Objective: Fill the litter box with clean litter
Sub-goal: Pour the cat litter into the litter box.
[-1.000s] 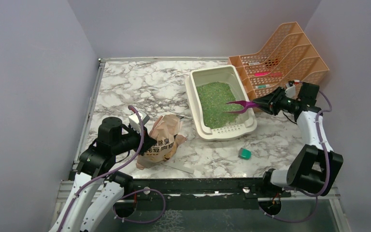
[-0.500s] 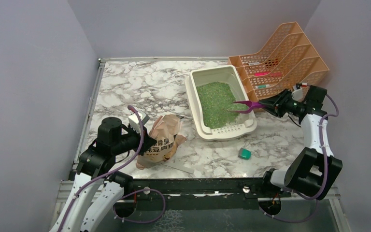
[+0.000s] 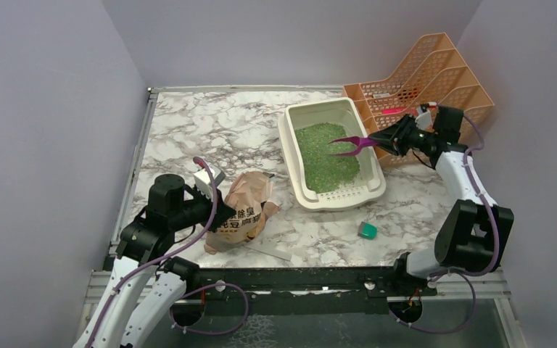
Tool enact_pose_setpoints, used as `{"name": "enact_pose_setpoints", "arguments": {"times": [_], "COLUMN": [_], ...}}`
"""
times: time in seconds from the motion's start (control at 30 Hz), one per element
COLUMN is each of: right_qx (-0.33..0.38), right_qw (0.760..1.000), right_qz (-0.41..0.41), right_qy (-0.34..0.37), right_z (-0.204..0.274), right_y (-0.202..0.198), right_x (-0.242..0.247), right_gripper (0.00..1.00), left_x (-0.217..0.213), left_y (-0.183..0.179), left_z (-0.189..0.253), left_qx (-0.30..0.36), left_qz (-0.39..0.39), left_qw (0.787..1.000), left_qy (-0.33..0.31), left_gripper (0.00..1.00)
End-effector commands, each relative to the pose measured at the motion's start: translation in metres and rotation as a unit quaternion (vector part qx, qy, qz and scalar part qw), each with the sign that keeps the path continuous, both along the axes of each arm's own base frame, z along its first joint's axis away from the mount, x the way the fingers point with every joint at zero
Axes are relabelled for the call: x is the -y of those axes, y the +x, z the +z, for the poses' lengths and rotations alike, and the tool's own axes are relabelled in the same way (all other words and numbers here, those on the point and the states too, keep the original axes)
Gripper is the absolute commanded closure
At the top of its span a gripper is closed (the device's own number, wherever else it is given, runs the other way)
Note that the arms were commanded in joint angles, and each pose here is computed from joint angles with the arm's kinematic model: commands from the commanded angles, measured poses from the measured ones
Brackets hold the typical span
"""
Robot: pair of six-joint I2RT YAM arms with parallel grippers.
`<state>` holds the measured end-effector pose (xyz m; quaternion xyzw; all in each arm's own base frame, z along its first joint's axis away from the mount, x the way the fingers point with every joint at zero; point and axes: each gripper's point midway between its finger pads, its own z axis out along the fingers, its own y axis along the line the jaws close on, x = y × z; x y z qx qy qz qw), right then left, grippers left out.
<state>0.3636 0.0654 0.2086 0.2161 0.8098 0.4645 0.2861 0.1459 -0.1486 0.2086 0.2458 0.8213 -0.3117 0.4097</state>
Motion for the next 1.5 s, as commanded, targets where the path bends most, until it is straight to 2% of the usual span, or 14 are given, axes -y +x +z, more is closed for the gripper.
{"name": "enact_pose_setpoints", "arguments": {"times": [0.0, 0.17, 0.5, 0.73, 1.0, 1.47], "right_qx": [0.051, 0.071, 0.085, 0.078, 0.083, 0.068], "right_qw": [0.999, 0.996, 0.996, 0.996, 0.995, 0.991], "right_qz": [-0.015, -0.002, -0.003, 0.01, -0.028, -0.067], "right_qy": [-0.011, -0.06, -0.035, -0.031, -0.053, -0.094], "right_z": [0.016, 0.014, 0.021, 0.012, 0.02, 0.016], "right_y": [0.046, 0.09, 0.137, 0.142, 0.146, 0.106], "right_x": [-0.006, -0.03, -0.046, -0.064, -0.038, 0.011], "right_gripper": [0.99, 0.99, 0.99, 0.99, 0.99, 0.99], "left_x": [-0.004, -0.004, -0.005, -0.005, -0.006, -0.006], "left_y": [0.001, 0.002, 0.003, 0.003, 0.003, 0.002], "left_z": [-0.006, -0.007, -0.007, -0.007, -0.006, -0.005], "left_qx": [-0.006, -0.01, -0.012, -0.011, -0.008, -0.005], "left_qz": [0.012, 0.013, 0.016, 0.018, 0.019, 0.019], "left_qw": [1.0, 1.0, 1.0, 1.0, 1.0, 1.0], "left_qy": [0.006, 0.007, 0.008, 0.007, 0.006, 0.004], "left_gripper": [1.0, 1.0, 1.0, 1.0, 1.0, 1.0]}}
